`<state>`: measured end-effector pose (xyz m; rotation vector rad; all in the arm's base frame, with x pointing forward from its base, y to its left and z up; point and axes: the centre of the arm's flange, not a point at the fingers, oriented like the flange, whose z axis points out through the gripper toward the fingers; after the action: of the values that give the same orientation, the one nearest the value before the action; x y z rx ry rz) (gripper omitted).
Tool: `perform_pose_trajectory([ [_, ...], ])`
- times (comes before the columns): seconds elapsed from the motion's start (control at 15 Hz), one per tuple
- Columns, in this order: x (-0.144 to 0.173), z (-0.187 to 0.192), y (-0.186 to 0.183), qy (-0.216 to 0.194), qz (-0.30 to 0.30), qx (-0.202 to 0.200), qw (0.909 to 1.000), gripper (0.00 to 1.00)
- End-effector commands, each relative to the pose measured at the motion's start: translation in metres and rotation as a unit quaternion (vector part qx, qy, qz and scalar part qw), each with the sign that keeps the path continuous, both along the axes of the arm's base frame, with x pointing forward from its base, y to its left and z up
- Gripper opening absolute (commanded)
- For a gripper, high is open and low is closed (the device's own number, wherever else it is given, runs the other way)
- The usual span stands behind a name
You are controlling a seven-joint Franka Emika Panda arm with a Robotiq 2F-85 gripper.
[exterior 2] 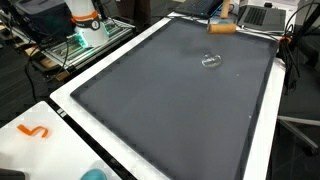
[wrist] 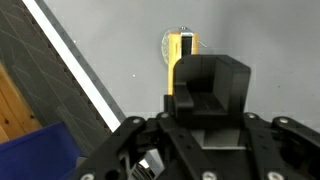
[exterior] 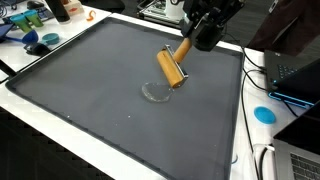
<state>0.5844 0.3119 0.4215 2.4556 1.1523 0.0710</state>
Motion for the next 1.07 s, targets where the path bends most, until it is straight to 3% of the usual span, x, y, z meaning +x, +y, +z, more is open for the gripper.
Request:
perform_pose_trajectory([
  [0.0,0.007,0.009,-0.005,0.009,0.007,0.017,0.9998,0.23],
  [1.0,0.041,0.039,-0.060,0.037,0.019,0.099,0.9942,0.23],
])
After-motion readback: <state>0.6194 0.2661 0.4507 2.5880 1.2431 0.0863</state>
